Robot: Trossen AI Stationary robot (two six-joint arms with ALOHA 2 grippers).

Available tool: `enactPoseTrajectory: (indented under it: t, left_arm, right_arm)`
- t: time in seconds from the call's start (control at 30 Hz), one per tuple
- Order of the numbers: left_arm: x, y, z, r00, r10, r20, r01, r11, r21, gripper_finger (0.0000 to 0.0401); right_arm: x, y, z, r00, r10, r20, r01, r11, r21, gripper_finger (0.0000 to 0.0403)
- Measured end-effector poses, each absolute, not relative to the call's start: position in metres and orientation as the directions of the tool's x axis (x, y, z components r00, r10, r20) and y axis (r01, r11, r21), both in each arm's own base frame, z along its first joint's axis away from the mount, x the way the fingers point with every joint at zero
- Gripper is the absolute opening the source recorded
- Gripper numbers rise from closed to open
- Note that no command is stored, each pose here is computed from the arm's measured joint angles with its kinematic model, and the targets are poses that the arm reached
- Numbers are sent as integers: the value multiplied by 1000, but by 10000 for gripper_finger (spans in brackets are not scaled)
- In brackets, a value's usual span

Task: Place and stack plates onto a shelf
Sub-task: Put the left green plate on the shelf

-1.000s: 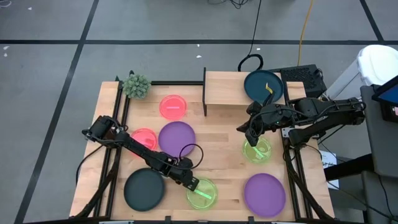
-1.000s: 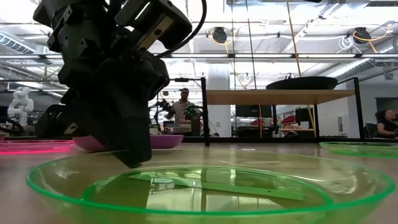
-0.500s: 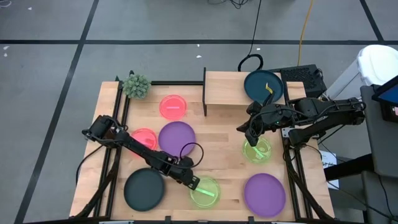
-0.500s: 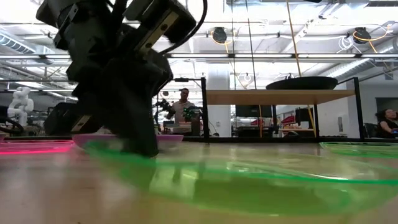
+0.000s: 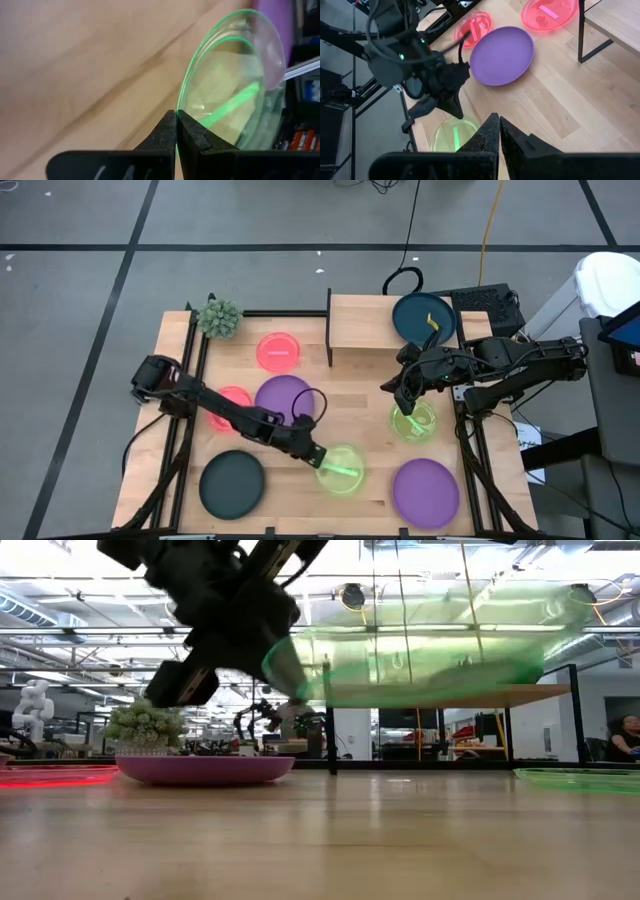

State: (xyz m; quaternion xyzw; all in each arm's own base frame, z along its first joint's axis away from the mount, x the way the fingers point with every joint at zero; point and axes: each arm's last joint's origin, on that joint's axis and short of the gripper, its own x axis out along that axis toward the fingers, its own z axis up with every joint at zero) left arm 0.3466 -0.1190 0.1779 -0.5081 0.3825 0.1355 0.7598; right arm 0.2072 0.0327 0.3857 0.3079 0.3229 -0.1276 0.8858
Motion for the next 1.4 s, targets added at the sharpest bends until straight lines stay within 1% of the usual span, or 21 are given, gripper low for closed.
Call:
enactPoseTrajectory:
  t: [0.23,0.33,0.57,0.77,0.87,1.07,1.27,1.4]
  left_arm:
    - [344,-95,210,750,-77,-657,-561,452,-694,3]
    - [341,-83,224,777,-44,-628,-540,465,-701,3]
    - [330,-50,248,784,24,-620,-552,485,-679,3]
    - [323,-16,268,817,82,-571,-528,506,-682,3]
    - [320,2,275,827,90,-555,-516,515,-685,3]
    - [312,34,286,844,141,-517,-500,555,-665,3]
    - [314,63,302,889,155,-432,-421,647,-635,3]
    - [313,82,309,880,205,-429,-439,696,-569,3]
  right_arm:
    - [207,33,386,759,-27,-651,426,776,464,0]
    - [207,32,386,759,-48,-649,440,773,458,0]
    - [204,31,387,762,-48,-646,458,745,485,0]
    - [202,31,388,764,-47,-643,460,739,492,0]
    - [203,31,388,765,-47,-643,477,712,515,0]
    - [203,31,388,765,-46,-643,503,666,551,0]
    - [200,31,386,742,-36,-669,527,647,550,0]
    - [197,31,382,711,-29,-703,556,635,536,0]
